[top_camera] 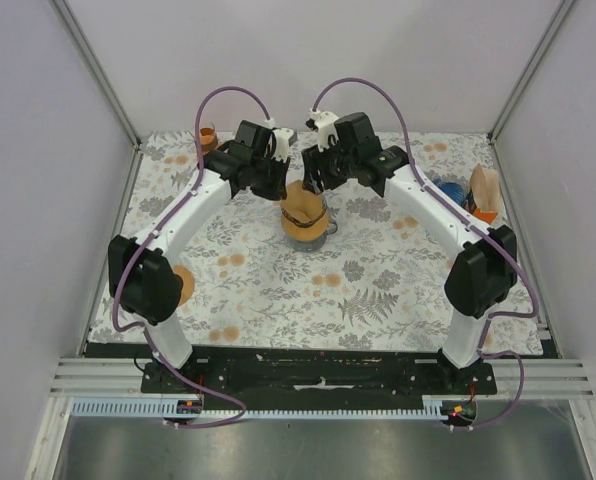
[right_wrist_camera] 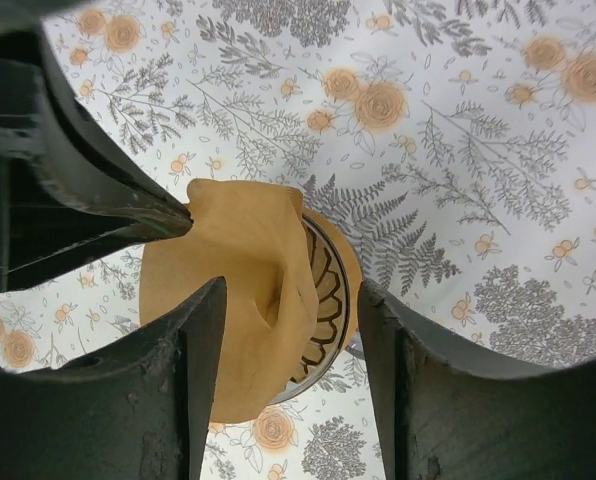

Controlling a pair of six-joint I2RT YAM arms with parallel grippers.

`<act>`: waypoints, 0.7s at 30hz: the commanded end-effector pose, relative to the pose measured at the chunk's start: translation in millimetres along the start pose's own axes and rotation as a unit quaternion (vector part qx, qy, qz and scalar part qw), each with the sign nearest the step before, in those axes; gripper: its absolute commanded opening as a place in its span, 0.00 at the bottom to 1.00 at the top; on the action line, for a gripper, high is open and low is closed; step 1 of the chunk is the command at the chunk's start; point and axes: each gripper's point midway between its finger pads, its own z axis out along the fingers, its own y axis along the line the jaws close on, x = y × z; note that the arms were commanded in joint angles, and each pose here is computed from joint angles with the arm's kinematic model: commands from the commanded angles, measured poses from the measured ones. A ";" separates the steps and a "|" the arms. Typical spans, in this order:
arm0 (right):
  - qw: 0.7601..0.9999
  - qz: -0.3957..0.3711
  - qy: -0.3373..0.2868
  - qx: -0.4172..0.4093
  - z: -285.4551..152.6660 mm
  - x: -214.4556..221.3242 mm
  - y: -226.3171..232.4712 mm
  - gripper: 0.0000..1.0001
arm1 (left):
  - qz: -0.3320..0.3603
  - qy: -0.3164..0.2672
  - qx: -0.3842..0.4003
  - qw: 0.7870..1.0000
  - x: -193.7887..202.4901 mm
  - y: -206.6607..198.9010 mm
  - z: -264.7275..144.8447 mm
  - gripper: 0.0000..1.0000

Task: Place the coffee filter in the dripper
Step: Place the coffee filter in the coffee dripper, then adjust the coffee filter in the coffee dripper.

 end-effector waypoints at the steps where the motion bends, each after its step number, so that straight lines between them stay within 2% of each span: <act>1: 0.997 -0.030 -0.066 0.000 -38.6 -46.2 12.6 0.59 | 0.018 -0.031 0.014 0.999 -14.5 -6.5 -10.6 0.07; 6: 0.998 -0.033 -0.039 -0.043 -25.3 -25.0 40.8 0.32 | 0.024 -0.057 0.006 0.998 -33.9 -6.9 -26.3 0.21; 10: 1.000 0.000 0.006 -0.009 -4.0 4.9 29.0 0.11 | 0.026 -0.070 0.008 0.997 -40.4 -9.8 -38.3 0.36; 12: 1.000 0.001 0.020 0.004 6.0 15.0 27.8 0.05 | 0.013 -0.072 0.008 0.997 -39.8 -9.4 -40.7 0.42; 16: 0.999 -0.002 0.049 0.012 24.6 33.2 30.9 0.01 | -0.028 -0.076 -0.001 0.997 -36.2 0.3 -42.1 0.49; 21: 0.996 -0.002 0.078 0.045 41.8 49.3 17.5 0.00 | -0.087 -0.071 0.002 0.994 -24.9 7.3 -36.1 0.55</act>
